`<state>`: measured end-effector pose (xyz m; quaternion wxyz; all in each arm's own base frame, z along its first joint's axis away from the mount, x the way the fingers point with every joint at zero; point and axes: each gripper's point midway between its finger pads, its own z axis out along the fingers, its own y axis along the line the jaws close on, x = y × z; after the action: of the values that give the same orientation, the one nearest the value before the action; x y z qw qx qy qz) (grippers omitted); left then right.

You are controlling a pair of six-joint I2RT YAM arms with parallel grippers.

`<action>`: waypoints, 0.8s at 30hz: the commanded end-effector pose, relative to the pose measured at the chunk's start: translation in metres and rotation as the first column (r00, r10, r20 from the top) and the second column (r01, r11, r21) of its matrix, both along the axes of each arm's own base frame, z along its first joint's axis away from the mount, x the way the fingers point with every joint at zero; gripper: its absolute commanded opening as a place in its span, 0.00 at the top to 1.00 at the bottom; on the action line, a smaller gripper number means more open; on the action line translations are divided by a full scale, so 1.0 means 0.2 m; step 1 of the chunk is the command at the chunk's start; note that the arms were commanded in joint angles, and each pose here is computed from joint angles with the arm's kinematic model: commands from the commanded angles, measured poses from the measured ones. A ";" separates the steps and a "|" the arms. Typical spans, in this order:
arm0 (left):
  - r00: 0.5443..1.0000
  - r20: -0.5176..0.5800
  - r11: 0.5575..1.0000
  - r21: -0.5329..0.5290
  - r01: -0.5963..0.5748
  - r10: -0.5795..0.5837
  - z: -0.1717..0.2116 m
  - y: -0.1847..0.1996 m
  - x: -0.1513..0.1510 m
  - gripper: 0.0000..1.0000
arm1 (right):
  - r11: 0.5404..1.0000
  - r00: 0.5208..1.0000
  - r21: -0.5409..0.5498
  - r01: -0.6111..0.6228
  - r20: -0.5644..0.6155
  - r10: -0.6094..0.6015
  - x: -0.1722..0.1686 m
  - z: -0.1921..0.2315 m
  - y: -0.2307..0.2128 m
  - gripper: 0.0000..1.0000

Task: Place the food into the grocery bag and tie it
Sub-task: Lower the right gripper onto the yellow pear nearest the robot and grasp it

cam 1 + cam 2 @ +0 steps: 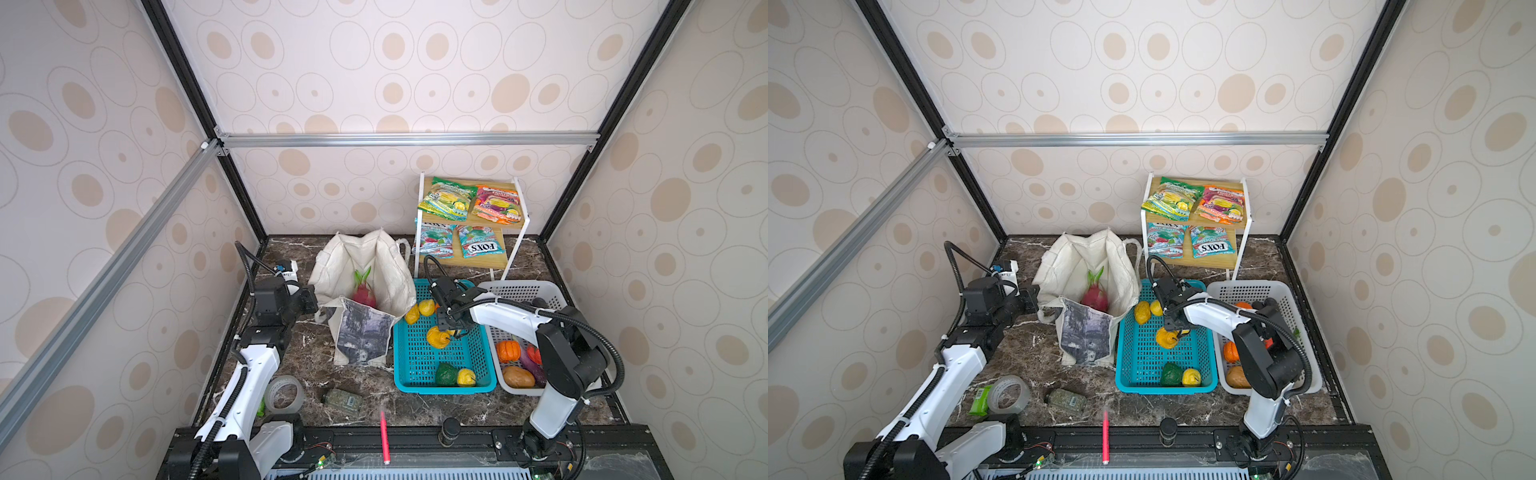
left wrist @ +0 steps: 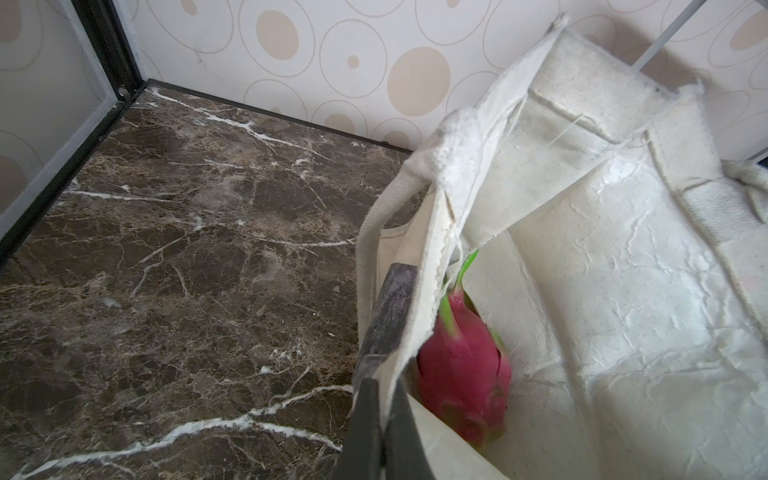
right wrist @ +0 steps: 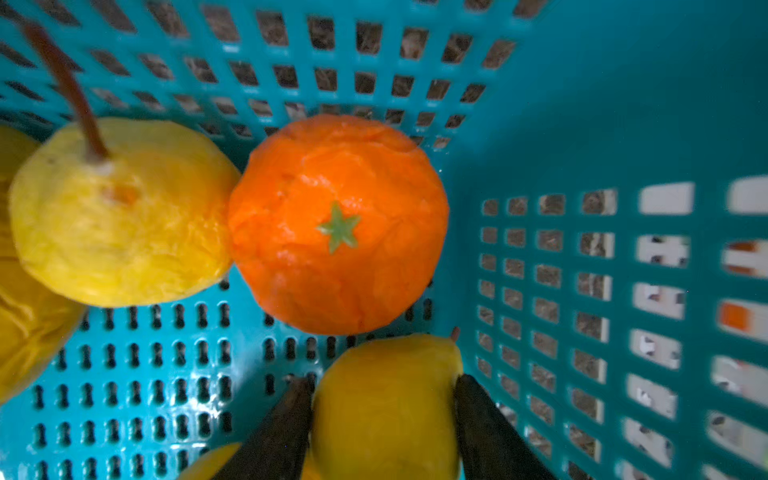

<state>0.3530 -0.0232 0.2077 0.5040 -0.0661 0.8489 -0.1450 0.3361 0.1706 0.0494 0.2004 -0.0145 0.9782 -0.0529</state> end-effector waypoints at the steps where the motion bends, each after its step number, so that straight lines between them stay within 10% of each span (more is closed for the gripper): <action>1: 0.999 0.041 1.000 -0.009 0.019 -0.019 0.09 -0.02 0.00 1.00 | 1.000 0.999 0.016 0.012 -0.030 -0.011 -0.02 -0.05 0.01 0.41; 11: 0.999 0.048 1.000 -0.005 0.013 -0.013 0.10 -0.01 0.00 1.00 | 0.999 0.998 0.013 0.042 -0.042 -0.041 -0.03 -0.06 -0.01 0.48; 24: 0.999 0.053 1.000 -0.004 0.012 -0.012 0.11 -0.01 0.00 1.00 | 0.998 0.990 0.059 0.000 0.142 -0.009 -0.04 0.44 -0.02 0.56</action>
<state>0.3518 -0.0237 0.2114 0.5083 -0.0644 0.8462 -0.1464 0.3323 0.1691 0.1140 0.2544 0.0035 0.9669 -0.0174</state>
